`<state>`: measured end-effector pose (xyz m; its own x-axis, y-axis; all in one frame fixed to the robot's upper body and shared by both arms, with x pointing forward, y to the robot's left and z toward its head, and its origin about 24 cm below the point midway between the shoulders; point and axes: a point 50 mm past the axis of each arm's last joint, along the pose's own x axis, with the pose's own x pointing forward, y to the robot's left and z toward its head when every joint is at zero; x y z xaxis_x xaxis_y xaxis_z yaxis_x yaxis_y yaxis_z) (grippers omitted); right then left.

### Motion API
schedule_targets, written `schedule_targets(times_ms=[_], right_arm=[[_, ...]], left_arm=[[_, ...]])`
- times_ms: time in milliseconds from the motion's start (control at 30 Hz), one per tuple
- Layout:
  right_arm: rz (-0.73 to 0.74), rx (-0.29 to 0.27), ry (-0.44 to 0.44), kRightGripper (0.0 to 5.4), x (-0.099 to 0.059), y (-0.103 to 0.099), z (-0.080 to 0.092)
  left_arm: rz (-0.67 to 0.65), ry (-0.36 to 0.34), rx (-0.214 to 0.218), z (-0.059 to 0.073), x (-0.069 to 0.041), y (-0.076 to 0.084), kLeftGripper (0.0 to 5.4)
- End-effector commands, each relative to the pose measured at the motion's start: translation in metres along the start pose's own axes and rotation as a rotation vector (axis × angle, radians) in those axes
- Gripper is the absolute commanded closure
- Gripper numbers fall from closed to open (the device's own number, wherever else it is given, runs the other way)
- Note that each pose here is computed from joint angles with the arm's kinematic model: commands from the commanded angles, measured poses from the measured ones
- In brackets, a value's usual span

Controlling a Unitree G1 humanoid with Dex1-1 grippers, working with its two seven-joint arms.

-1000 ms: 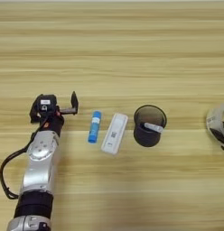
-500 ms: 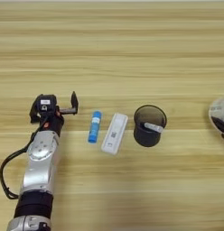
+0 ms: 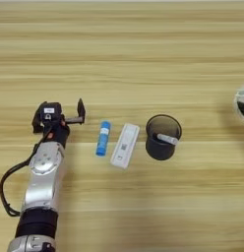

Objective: Move the objects on the table

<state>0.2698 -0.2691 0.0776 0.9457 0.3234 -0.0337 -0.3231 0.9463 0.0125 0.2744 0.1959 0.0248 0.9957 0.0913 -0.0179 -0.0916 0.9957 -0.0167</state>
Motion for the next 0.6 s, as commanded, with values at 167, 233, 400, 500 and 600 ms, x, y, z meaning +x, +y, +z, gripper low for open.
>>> schedule_targets(times_ms=[167,233,400,500,600], right_arm=[[0.043,0.088,-0.087,4.09,0.003,0.017,0.026],[0.055,0.123,-0.102,4.10,0.004,0.021,0.030],[0.070,0.179,-0.122,4.10,0.004,0.025,0.038],[0.084,0.210,-0.130,4.10,0.005,0.027,0.042],[0.103,0.238,-0.137,4.10,0.006,0.030,0.045]], left_arm=[[-0.044,-0.041,-0.034,0.007,-0.001,-0.005,0.00],[-0.061,-0.055,-0.040,0.010,-0.001,-0.006,0.00],[-0.118,-0.089,-0.047,0.016,-0.002,-0.011,0.00],[-0.169,-0.114,-0.065,0.021,-0.004,-0.016,0.00],[-0.230,-0.144,-0.097,0.027,-0.006,-0.022,0.00]])
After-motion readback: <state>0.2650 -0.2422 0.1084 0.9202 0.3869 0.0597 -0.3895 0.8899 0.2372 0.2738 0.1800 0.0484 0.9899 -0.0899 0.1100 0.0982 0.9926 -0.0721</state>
